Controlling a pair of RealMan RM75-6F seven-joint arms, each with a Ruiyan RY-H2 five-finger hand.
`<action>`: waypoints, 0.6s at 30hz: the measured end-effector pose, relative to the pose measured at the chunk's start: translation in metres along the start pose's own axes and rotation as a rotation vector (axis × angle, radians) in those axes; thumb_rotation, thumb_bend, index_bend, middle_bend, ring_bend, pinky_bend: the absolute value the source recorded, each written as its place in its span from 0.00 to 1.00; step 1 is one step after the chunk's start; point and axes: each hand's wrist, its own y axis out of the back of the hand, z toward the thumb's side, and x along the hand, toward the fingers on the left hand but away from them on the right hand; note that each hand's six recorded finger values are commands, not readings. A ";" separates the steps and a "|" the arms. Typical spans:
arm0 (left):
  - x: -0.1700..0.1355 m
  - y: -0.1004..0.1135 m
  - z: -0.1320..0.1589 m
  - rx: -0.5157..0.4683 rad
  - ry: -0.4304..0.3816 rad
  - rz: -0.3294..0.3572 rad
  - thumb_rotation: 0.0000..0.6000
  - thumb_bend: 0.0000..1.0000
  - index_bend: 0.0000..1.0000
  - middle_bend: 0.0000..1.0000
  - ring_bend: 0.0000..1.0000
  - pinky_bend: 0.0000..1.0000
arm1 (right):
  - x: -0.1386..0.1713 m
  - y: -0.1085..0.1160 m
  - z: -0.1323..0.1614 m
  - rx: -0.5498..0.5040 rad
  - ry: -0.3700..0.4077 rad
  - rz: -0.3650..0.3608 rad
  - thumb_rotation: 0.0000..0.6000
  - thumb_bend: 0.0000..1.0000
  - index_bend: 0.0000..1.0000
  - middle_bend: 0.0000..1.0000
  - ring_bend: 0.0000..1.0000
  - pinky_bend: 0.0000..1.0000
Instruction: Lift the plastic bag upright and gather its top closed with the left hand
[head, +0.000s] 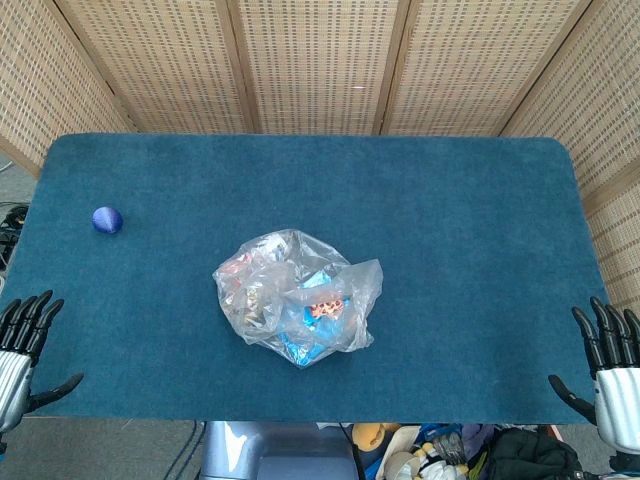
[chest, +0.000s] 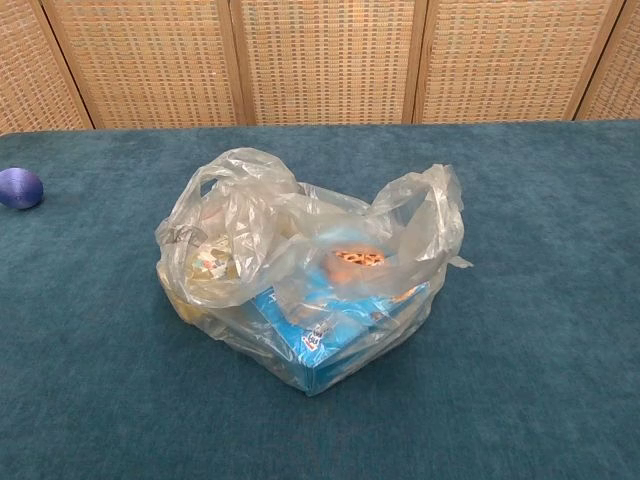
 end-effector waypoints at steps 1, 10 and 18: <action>0.000 0.000 0.000 0.002 -0.001 0.000 1.00 0.03 0.00 0.00 0.00 0.00 | 0.000 0.000 0.000 -0.001 0.001 0.001 1.00 0.00 0.00 0.00 0.00 0.00; 0.001 0.001 -0.002 -0.010 0.010 0.004 1.00 0.04 0.00 0.00 0.00 0.00 | -0.009 -0.012 0.012 -0.001 0.119 0.038 1.00 0.00 0.00 0.00 0.00 0.00; 0.007 0.004 -0.005 -0.026 0.026 0.013 1.00 0.04 0.00 0.00 0.00 0.00 | -0.043 -0.032 0.066 -0.045 0.465 0.064 1.00 0.00 0.00 0.00 0.00 0.00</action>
